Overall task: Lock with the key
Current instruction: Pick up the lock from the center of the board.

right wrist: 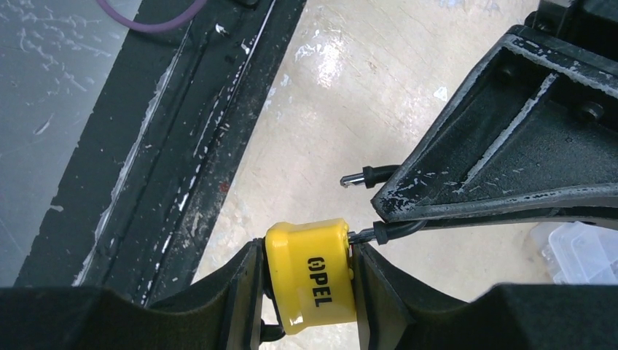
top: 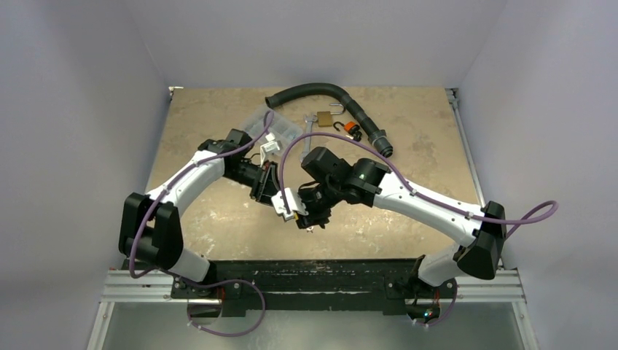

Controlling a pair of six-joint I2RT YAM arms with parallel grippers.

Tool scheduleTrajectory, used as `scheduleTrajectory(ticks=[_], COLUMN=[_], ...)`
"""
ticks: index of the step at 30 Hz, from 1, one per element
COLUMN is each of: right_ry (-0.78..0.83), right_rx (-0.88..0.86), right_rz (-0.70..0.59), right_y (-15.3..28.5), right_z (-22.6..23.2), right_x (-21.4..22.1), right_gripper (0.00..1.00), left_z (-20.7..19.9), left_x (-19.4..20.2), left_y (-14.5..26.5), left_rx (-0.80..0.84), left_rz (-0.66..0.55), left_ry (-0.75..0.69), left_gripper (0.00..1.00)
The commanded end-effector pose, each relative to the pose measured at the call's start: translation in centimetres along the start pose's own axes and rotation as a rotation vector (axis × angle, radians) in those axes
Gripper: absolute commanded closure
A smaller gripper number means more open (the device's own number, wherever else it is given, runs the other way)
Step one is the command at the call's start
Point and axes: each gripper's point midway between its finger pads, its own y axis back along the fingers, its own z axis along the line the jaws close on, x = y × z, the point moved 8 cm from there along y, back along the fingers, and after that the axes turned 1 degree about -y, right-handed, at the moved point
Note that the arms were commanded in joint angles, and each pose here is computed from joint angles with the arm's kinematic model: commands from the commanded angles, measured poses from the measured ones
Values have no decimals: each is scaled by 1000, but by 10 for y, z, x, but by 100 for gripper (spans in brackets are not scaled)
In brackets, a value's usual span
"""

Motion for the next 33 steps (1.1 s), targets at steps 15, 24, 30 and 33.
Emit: scheduleTrajectory(ticks=[15, 24, 30, 33], right_ry=[-193, -339, -426, -469], right_rx=[467, 676, 693, 699], right_rz=[-237, -334, -370, -378], right_y=[98, 148, 152, 154], right_z=[-62, -65, -67, -67], right_x=[-13, -3, 2, 7], right_gripper=[1, 1, 1, 1], left_z=[-28, -26, -35, -44], left_x=[-12, -37, -57, -71], left_y=[13, 40, 47, 48], left_rx=[44, -28, -85, -228], left_rz=[-52, -133, -140, -182], left_ry=[-240, -131, 71, 212], left_gripper=[100, 100, 100, 100])
